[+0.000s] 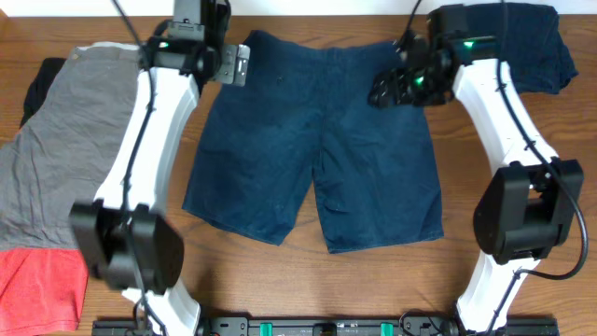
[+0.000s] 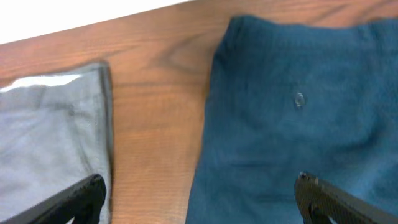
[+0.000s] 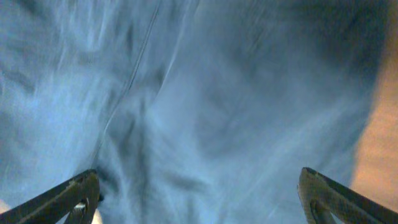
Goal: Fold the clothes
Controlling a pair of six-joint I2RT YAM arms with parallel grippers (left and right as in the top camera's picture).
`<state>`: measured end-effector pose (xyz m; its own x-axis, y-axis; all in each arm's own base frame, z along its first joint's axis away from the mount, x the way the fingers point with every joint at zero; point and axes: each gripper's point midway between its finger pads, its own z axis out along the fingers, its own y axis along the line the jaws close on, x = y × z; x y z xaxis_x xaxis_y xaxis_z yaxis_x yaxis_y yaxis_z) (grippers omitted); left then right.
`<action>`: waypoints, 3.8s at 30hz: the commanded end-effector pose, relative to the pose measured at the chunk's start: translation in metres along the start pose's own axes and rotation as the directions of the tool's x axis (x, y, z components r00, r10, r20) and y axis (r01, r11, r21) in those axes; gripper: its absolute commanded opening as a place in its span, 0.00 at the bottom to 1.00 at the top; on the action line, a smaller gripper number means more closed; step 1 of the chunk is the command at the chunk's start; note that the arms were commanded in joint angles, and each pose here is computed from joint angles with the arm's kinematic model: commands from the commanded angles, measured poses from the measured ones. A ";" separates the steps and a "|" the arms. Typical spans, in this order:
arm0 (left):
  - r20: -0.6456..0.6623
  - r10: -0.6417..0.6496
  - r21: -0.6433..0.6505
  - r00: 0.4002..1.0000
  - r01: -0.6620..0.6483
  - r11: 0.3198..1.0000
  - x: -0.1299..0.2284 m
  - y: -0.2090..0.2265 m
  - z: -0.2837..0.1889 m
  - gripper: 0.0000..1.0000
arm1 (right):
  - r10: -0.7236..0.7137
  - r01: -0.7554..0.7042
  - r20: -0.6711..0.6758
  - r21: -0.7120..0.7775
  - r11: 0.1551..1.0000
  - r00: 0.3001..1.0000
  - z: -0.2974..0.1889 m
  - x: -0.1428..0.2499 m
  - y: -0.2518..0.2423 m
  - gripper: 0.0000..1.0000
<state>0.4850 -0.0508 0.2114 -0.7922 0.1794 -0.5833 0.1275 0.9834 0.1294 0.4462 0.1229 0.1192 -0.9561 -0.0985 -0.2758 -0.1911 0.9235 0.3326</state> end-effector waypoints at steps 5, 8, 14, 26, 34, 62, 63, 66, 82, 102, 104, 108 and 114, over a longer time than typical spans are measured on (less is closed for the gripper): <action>-0.095 -0.021 -0.012 0.995 0.020 1.000 0.024 0.011 -0.013 0.98 | -0.008 0.023 -0.143 0.101 0.995 0.990 0.024 0.041 0.035 0.99; -0.108 -0.028 -0.018 0.994 0.027 0.999 0.027 0.015 -0.012 0.98 | 0.011 0.012 -0.172 0.132 0.991 0.985 0.034 0.055 0.046 0.99; -0.104 -0.032 -0.021 0.994 0.030 0.999 0.027 0.018 -0.012 0.98 | 0.052 -0.018 -0.223 0.153 0.988 0.973 0.058 0.083 0.050 0.99; -0.061 -0.036 -0.023 0.997 0.035 0.999 0.015 0.018 -0.007 0.98 | 0.143 -0.051 -0.225 0.370 0.928 0.964 0.082 0.118 -0.007 0.99; -0.003 -0.016 -0.023 1.000 0.015 1.000 -0.001 0.017 0.011 0.98 | 0.147 -0.040 -0.170 0.511 0.859 0.974 0.086 0.125 -0.050 0.99; 0.052 0.034 0.363 0.998 -0.050 0.930 0.011 -0.068 0.173 0.98 | 0.002 -0.029 0.123 0.225 0.974 0.992 -0.063 0.024 -0.047 0.99; 0.042 0.030 0.375 0.999 -0.044 0.926 0.015 -0.071 0.179 0.98 | -0.015 -0.020 0.149 0.230 0.973 0.989 -0.075 0.021 -0.041 0.99; 0.016 0.023 0.384 1.000 -0.027 0.923 0.025 -0.074 0.190 0.99 | -0.048 -0.003 0.205 0.245 0.969 0.978 -0.101 0.019 -0.029 0.99; -0.095 -0.025 0.414 0.995 0.063 0.908 0.046 -0.082 0.188 0.29 | -0.047 -0.008 0.215 0.247 0.969 0.975 -0.117 0.028 -0.024 0.79; -0.236 -0.329 0.070 0.914 0.353 0.933 0.053 0.012 0.097 0.06 | 0.053 -0.093 0.170 0.237 0.967 0.984 -0.092 0.034 -0.033 0.70; -0.294 -0.361 -0.033 0.885 0.368 0.929 0.073 0.025 0.083 0.06 | 0.062 -0.099 0.158 0.237 0.967 0.985 -0.087 0.035 -0.035 0.70; -0.448 -0.363 -0.186 0.817 0.312 0.932 0.121 0.042 0.052 0.06 | 0.083 -0.113 0.135 0.233 0.966 0.987 -0.076 0.036 -0.037 0.69; -0.584 -0.346 -0.234 0.735 0.255 0.938 0.156 0.044 0.029 0.10 | 0.111 -0.126 0.076 0.230 0.965 0.991 -0.056 0.043 -0.038 0.70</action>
<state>0.3878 0.0085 0.0993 -0.9793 -0.2026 -0.0010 -0.2018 0.9745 0.0977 0.4039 0.0539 0.1577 -0.9378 0.0288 -0.3458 -0.0210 0.9900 0.1394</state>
